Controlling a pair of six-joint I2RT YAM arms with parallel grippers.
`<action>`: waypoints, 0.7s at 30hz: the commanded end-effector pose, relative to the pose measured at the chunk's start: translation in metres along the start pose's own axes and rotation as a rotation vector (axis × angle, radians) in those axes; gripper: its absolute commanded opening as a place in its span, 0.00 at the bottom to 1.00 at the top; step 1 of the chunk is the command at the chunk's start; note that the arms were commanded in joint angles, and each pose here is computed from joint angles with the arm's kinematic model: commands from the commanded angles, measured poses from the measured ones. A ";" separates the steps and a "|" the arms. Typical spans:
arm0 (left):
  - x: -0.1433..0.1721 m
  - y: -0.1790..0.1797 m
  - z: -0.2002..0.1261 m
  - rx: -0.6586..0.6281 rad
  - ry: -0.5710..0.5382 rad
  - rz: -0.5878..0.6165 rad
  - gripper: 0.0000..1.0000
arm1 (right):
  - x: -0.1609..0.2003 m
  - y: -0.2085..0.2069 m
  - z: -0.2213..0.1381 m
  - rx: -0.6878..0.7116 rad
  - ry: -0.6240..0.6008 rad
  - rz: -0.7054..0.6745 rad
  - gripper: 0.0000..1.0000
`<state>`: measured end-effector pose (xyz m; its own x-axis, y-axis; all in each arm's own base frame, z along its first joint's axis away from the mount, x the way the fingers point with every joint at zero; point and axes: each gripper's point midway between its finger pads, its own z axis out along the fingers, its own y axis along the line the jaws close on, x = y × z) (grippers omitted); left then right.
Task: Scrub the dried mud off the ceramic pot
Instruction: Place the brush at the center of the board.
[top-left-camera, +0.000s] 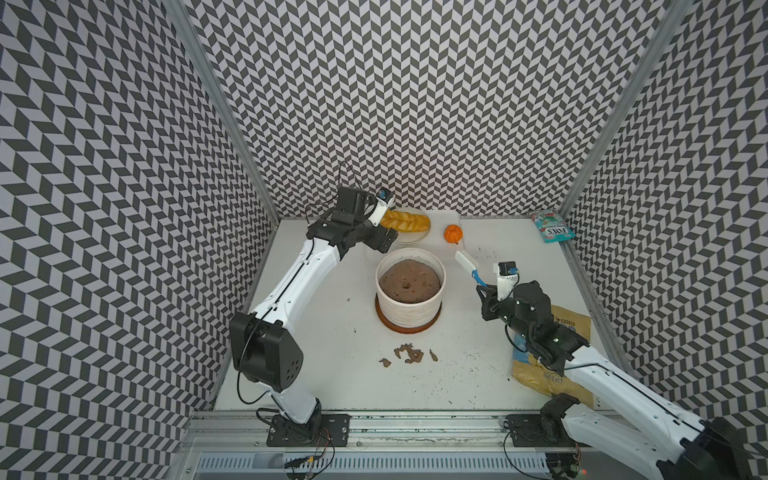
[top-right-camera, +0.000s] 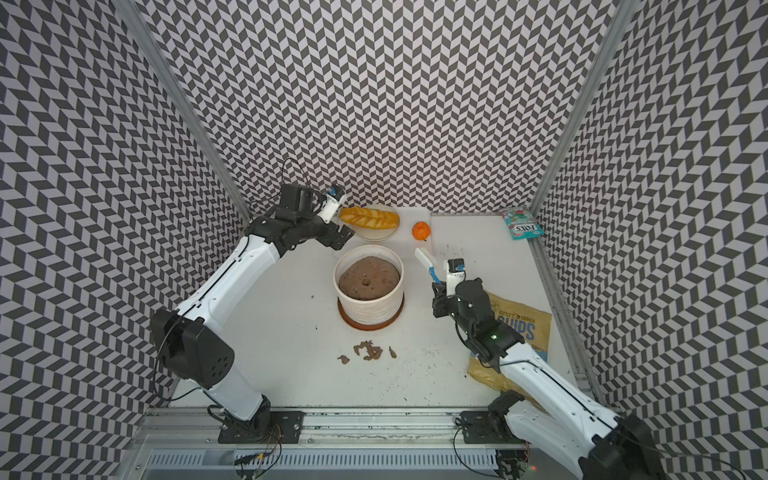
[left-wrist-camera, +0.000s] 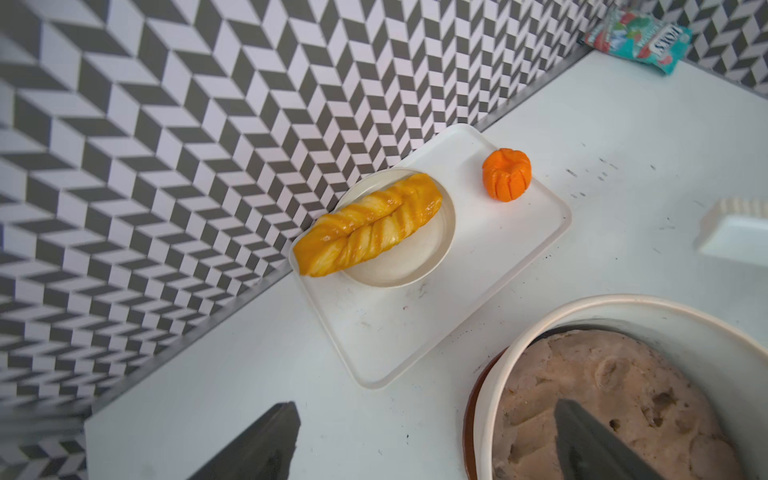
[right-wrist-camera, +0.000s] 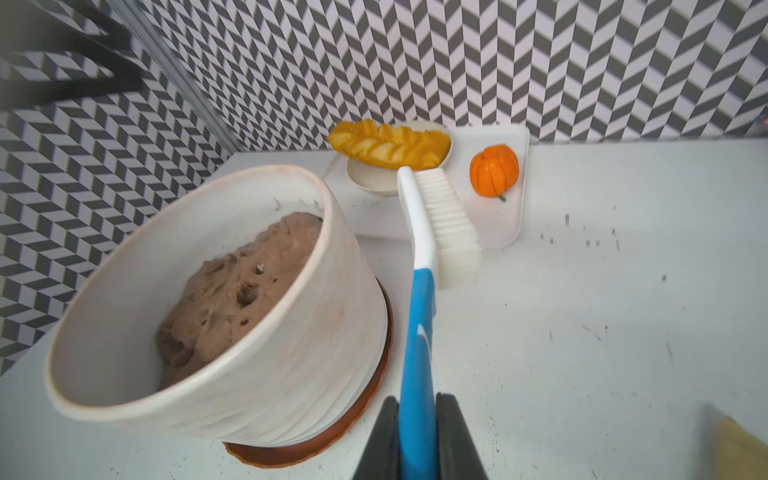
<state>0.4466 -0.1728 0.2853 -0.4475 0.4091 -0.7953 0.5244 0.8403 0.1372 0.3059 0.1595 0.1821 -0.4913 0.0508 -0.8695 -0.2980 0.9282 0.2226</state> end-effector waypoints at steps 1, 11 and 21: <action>-0.004 0.032 -0.015 -0.130 -0.117 -0.174 1.00 | -0.004 0.005 0.015 -0.023 -0.018 0.036 0.00; 0.074 0.047 -0.044 -0.285 -0.214 -0.417 1.00 | 0.055 -0.007 0.046 -0.003 0.082 0.074 0.00; 0.125 0.052 -0.031 -0.378 -0.219 -0.508 1.00 | 0.086 -0.018 0.050 0.022 0.127 0.082 0.03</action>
<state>0.3856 -0.0744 0.1949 -0.4817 -0.0526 -0.8747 0.0387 0.9959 -0.0812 0.2987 0.1619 0.0672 -0.6656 0.0372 -0.7454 -0.2329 0.9386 0.2547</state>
